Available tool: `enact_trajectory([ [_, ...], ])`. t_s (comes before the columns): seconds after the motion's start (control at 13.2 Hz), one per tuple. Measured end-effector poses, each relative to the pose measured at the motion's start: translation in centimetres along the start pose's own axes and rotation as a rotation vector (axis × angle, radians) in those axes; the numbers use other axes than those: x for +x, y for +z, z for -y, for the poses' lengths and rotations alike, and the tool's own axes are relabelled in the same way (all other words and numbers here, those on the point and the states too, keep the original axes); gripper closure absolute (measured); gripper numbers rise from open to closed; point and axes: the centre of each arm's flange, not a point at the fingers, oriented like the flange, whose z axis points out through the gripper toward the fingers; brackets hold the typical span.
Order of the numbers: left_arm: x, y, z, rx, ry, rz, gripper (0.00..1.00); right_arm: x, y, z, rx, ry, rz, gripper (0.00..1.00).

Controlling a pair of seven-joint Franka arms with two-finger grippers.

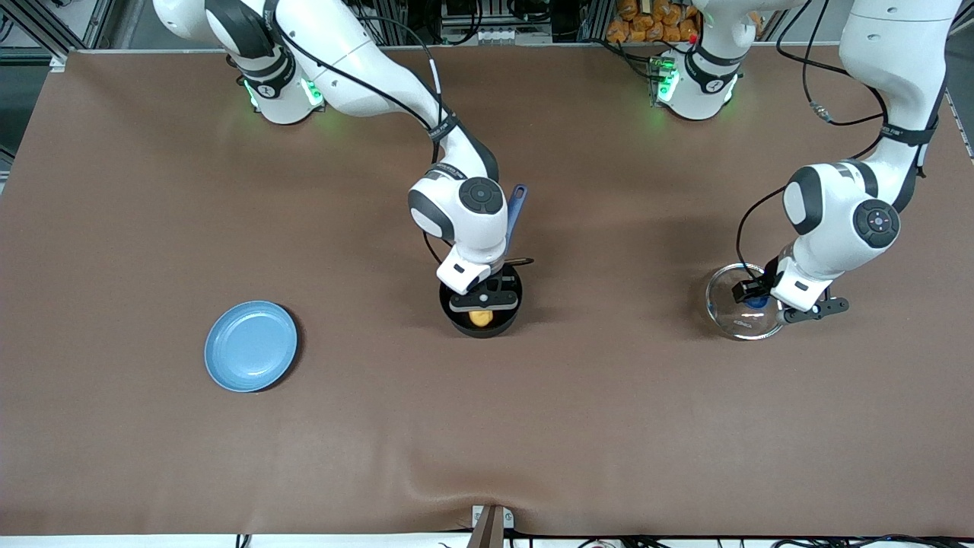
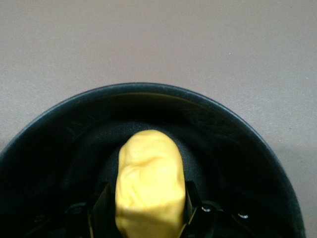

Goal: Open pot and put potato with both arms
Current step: 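Lower the potato into the pan with the right gripper while the left lowers the lid, then open both grippers and withdraw them from the pan and lid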

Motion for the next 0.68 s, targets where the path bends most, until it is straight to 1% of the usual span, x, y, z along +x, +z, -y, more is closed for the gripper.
enact_trajectory([
  [0.23,0.2,0.6,0.1,-0.001,0.003,-0.005,0.40,0.5,-0.6,0.1,0.008,0.004,-0.012,0.33],
  [0.38,0.4,0.5,-0.2,-0.003,0.008,-0.010,0.40,1.4,-1.7,0.1,0.018,0.013,-0.029,0.33],
  [0.45,0.6,0.3,-0.6,-0.006,0.013,-0.015,0.40,2.0,-2.7,-0.1,0.014,0.021,-0.031,0.34],
  [0.53,0.8,0.1,-0.9,-0.010,0.018,-0.023,0.33,2.6,-4.1,-0.5,0.004,0.029,-0.027,0.35],
  [0.68,1.4,-0.9,-1.7,-0.018,0.029,-0.042,0.16,3.9,-8.3,-1.1,-0.005,0.050,-0.028,0.35],
])
